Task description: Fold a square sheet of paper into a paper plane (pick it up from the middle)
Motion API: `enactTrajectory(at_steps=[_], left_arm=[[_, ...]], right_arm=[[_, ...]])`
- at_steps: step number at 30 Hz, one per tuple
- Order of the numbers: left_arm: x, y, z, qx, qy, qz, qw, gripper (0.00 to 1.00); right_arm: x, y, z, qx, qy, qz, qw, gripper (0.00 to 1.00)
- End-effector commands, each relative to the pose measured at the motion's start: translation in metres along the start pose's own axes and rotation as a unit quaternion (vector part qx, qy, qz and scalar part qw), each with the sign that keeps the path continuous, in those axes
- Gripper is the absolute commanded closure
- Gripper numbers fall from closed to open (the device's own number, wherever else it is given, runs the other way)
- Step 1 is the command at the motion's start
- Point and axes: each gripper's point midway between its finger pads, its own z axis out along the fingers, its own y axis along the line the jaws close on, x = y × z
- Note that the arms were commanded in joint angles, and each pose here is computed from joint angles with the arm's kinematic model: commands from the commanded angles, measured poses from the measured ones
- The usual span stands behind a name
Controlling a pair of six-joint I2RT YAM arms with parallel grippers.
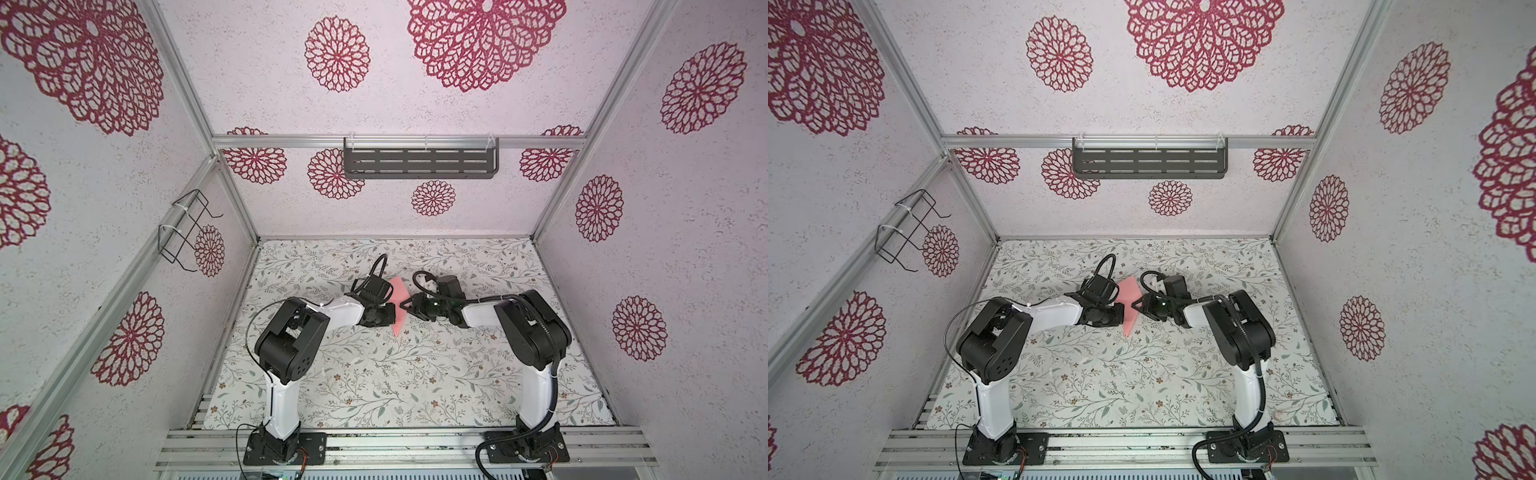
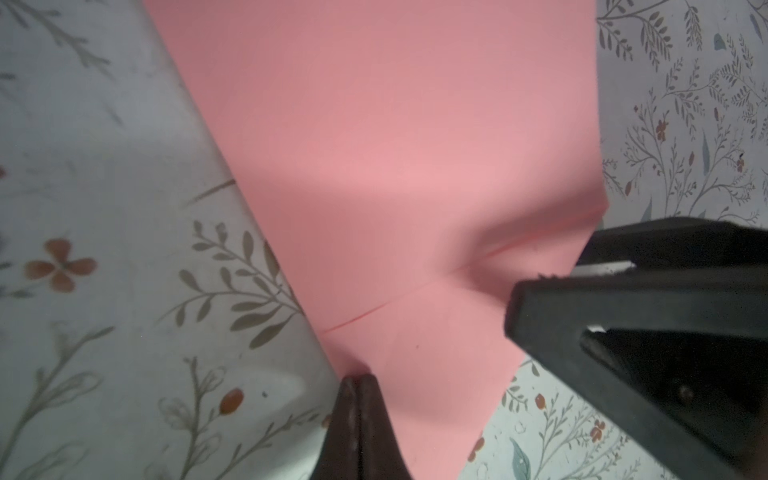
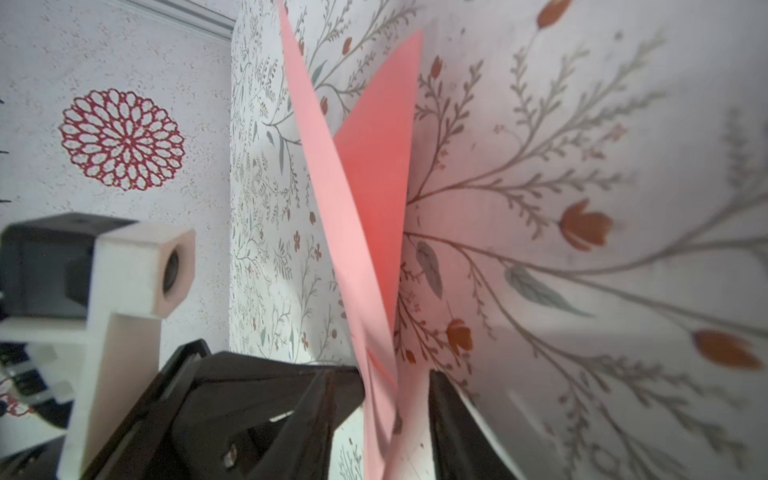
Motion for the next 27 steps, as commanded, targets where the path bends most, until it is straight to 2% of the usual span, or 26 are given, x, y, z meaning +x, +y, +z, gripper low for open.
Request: enactTrajectory(at_steps=[1,4,6,8,14,16,22,27], left_arm=[[0.019,0.013,0.008,-0.024,0.036,0.010,0.999,0.95],[0.012,0.006,0.002,-0.014,0.026,0.020,0.999,0.93],[0.009,0.003,-0.001,-0.007,0.020,0.026,0.999,0.91],[-0.006,-0.012,-0.020,0.017,-0.008,0.034,0.999,0.87],[-0.020,-0.033,-0.046,0.062,-0.059,0.048,0.995,0.73],[-0.022,-0.035,-0.054,0.069,-0.076,0.050,0.993,0.72],[-0.019,-0.041,-0.075,0.085,-0.123,0.074,0.986,0.67],[-0.006,-0.052,-0.077,0.121,-0.141,0.108,0.977,0.57]], right_arm=[[-0.006,0.002,0.001,-0.003,0.008,-0.023,1.000,0.69],[-0.008,0.001,0.000,-0.005,-0.002,-0.014,1.000,0.83],[-0.010,0.002,-0.003,-0.009,-0.016,-0.004,1.000,0.88],[-0.011,0.004,-0.008,-0.010,-0.033,0.007,0.999,0.91],[-0.011,0.011,-0.022,0.003,-0.084,0.037,0.996,0.92],[-0.010,0.013,-0.025,0.013,-0.098,0.042,0.994,0.93],[-0.005,0.013,-0.031,0.051,-0.136,0.072,0.987,0.93],[0.002,0.007,-0.031,0.071,-0.156,0.107,0.979,0.93]])
